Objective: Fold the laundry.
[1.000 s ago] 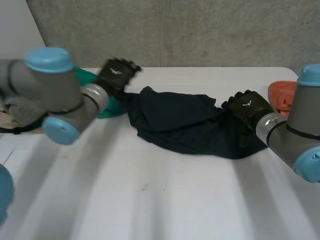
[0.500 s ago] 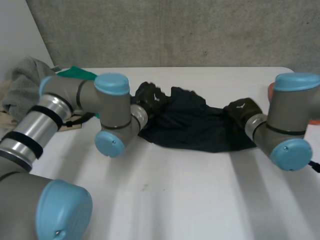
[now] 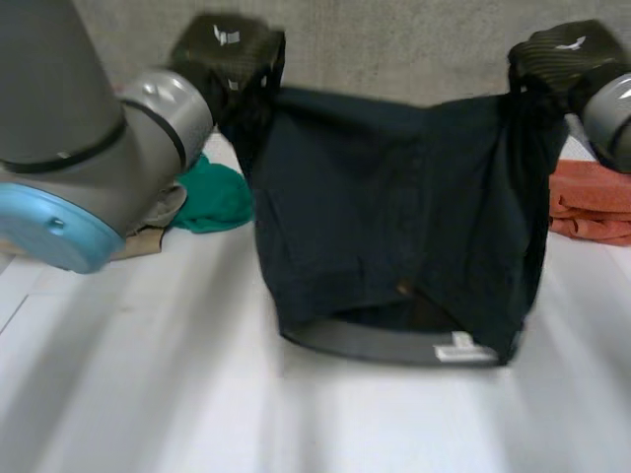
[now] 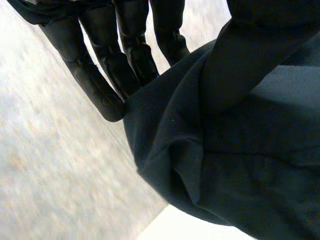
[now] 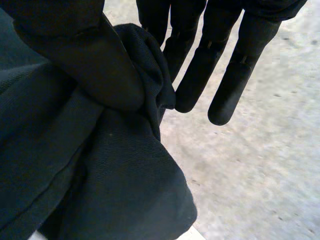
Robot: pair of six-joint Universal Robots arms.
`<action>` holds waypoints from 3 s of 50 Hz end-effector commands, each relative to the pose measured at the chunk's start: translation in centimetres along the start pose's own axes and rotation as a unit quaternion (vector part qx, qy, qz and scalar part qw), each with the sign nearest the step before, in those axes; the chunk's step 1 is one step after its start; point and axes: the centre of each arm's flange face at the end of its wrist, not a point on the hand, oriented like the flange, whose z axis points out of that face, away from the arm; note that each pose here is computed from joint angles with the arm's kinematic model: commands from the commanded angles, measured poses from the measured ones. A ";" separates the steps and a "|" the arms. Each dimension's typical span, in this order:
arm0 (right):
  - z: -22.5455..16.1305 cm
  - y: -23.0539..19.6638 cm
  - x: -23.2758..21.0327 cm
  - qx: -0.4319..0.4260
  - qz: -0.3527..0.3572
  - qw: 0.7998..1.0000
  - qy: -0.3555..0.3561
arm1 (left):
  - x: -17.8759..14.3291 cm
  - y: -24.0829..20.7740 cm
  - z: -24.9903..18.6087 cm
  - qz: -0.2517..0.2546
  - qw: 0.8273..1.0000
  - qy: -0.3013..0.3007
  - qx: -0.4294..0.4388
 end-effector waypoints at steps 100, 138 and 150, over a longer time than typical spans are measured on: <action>-9.5 8.6 -6.8 -0.228 -0.024 0.964 -0.133 | 3.1 12.5 -6.7 0.013 0.978 0.035 -0.204; -11.8 2.6 -7.2 -0.011 0.039 0.997 -0.060 | 8.4 17.7 -6.3 0.086 0.961 0.113 -0.236; -11.9 1.7 -6.4 -0.055 0.040 0.997 -0.044 | 8.1 14.3 -5.9 0.047 0.975 0.085 -0.197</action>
